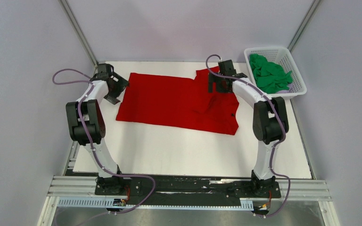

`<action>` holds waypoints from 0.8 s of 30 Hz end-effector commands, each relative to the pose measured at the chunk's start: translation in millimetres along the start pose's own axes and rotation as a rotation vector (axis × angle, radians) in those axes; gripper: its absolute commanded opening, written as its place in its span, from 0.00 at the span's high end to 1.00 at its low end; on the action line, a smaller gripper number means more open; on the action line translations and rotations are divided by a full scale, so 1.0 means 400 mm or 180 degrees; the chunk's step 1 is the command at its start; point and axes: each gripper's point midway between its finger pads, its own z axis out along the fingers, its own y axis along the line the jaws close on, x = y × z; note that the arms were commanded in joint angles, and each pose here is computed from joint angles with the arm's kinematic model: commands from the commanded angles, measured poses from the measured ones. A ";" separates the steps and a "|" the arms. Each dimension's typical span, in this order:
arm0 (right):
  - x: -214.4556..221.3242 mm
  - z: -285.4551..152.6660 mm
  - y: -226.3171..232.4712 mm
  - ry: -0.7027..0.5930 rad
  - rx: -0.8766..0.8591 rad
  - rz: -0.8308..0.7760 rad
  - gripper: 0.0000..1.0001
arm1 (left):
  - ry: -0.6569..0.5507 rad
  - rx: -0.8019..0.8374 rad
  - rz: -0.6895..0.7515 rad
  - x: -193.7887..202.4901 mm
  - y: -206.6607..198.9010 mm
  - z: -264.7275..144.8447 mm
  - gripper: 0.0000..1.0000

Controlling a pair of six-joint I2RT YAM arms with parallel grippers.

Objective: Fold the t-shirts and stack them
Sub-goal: Fold the flattened tshirt in 1/3 of the way

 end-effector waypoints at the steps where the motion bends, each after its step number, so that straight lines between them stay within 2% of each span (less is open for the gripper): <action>1: 0.017 -0.156 0.123 -0.0072 -0.0901 0.0202 0.00 | -0.0098 0.0109 0.0398 0.018 -0.023 -0.102 0.00; 5: 0.130 -0.206 0.196 0.0164 -0.1360 0.0116 0.00 | 0.0165 0.0097 0.0696 0.105 0.007 -0.113 0.00; 9: 0.190 -0.197 0.239 0.0318 -0.1442 -0.0004 0.00 | 0.0389 0.0320 0.0780 0.176 0.029 -0.094 0.00; 14: 0.223 -0.143 0.267 0.0428 -0.1408 -0.0032 0.00 | 0.0433 0.0363 0.0791 0.204 0.051 -0.086 0.00; 21: 0.163 -0.089 0.321 0.0195 -0.1613 -0.0026 0.00 | 0.0291 0.0326 0.0858 0.187 0.061 -0.105 0.00; 24: 0.085 -0.067 0.351 -0.0077 -0.1672 0.0091 0.00 | 0.0278 0.0323 0.0868 0.181 0.056 -0.108 0.00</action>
